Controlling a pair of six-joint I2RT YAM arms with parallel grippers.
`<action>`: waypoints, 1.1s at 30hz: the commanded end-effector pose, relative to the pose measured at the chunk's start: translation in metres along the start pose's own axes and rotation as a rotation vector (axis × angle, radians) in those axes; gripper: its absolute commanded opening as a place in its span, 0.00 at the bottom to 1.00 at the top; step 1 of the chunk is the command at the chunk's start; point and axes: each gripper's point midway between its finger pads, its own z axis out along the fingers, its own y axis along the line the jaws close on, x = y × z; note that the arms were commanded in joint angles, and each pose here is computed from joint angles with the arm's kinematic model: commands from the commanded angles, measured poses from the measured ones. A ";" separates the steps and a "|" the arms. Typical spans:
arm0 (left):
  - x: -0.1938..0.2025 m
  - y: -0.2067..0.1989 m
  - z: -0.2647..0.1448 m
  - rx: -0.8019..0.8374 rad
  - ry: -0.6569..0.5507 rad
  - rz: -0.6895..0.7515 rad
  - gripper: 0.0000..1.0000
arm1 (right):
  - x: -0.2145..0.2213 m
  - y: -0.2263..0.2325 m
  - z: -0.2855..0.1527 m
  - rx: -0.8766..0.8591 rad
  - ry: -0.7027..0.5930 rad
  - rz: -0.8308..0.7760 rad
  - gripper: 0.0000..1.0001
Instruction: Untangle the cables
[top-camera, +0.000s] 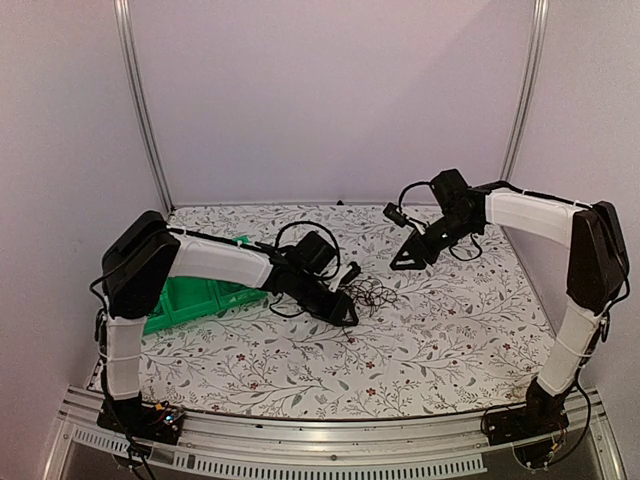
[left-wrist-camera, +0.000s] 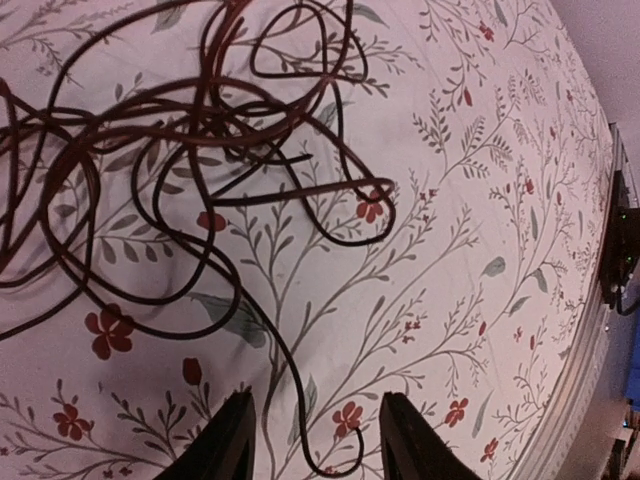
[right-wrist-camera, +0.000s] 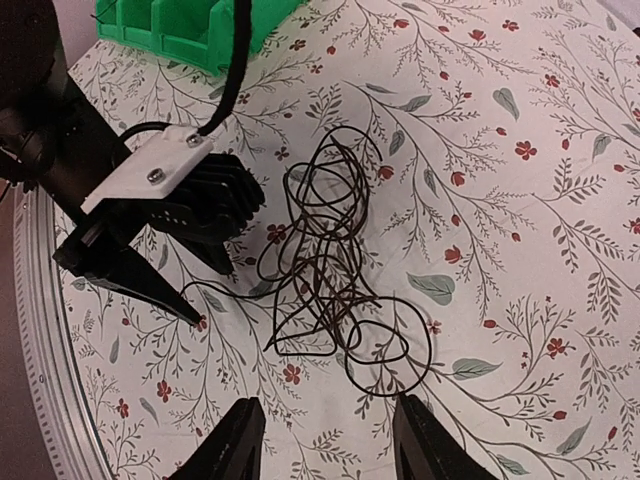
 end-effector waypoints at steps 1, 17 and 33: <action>-0.006 -0.008 0.008 0.042 0.015 -0.017 0.42 | -0.005 0.010 -0.013 0.000 -0.028 -0.008 0.48; -0.103 -0.083 -0.145 0.017 -0.354 0.269 0.00 | -0.046 0.063 -0.071 -0.019 -0.272 -0.391 0.47; -0.195 -0.180 -0.275 0.096 -0.661 0.549 0.00 | -0.135 0.086 -0.075 -0.013 -0.508 -0.437 0.68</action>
